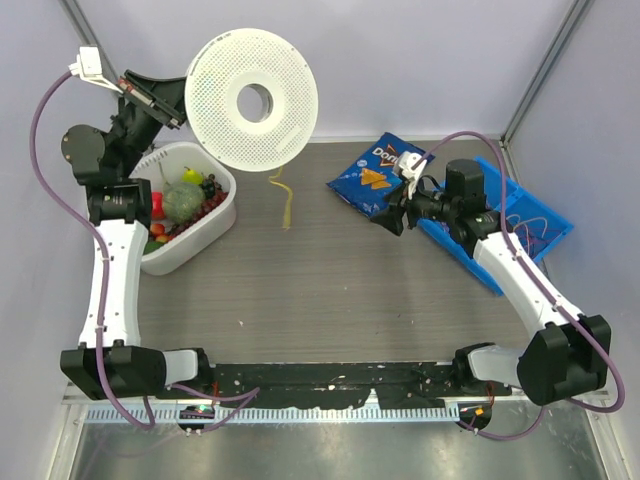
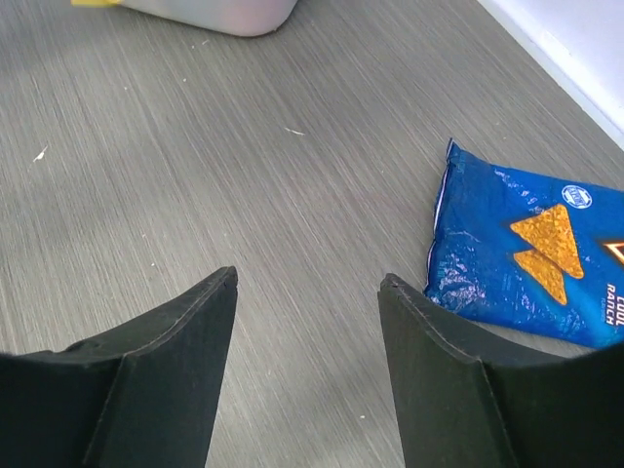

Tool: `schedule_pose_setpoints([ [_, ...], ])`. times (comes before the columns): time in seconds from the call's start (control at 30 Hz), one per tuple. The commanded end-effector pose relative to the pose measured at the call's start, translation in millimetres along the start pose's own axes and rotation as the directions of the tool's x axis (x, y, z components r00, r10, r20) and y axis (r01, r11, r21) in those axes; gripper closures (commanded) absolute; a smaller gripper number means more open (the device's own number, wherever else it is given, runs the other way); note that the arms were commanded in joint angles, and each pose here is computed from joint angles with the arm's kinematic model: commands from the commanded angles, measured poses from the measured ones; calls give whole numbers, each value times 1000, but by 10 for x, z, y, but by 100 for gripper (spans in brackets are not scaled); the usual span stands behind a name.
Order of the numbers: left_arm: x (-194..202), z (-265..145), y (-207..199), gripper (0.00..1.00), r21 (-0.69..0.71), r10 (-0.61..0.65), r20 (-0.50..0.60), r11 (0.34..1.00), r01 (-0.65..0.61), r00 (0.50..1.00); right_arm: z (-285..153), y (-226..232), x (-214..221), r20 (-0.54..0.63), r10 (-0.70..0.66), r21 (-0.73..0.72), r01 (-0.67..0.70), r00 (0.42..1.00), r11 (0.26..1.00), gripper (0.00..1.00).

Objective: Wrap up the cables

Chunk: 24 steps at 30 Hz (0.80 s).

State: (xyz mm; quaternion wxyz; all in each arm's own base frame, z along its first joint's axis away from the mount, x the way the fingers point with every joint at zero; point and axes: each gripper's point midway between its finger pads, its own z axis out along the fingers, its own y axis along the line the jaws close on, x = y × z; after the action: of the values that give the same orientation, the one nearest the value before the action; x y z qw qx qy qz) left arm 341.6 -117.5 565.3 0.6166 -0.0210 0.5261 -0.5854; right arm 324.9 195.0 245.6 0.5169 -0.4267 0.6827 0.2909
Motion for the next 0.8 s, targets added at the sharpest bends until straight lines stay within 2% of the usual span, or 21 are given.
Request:
schedule_pose_setpoints([
  [0.0,-288,-32,-609,100,118,77,109,989,-90,991,-93,16,-353,124,-69,34,65,990,997,35],
  [0.13,-323,-25,-647,100,118,80,119,989,-94,990,-73,85,-404,157,-63,25,60,986,998,34],
  [0.17,-334,-24,-660,100,118,81,123,988,-95,989,-65,94,-515,198,-81,31,76,977,997,34],
  [0.27,-375,-18,-714,100,122,85,136,987,-102,987,-33,194,-563,239,-16,16,12,971,1000,34],
  [0.37,-400,-9,-747,100,123,81,141,987,-99,987,-13,322,-652,290,-15,10,12,957,1000,35],
  [0.63,-326,20,-770,100,126,52,143,990,-70,988,75,452,-630,318,46,-28,-39,947,999,37],
  [0.77,-358,15,-764,100,117,48,162,991,-68,986,140,461,-744,357,142,-50,-133,923,990,37],
])
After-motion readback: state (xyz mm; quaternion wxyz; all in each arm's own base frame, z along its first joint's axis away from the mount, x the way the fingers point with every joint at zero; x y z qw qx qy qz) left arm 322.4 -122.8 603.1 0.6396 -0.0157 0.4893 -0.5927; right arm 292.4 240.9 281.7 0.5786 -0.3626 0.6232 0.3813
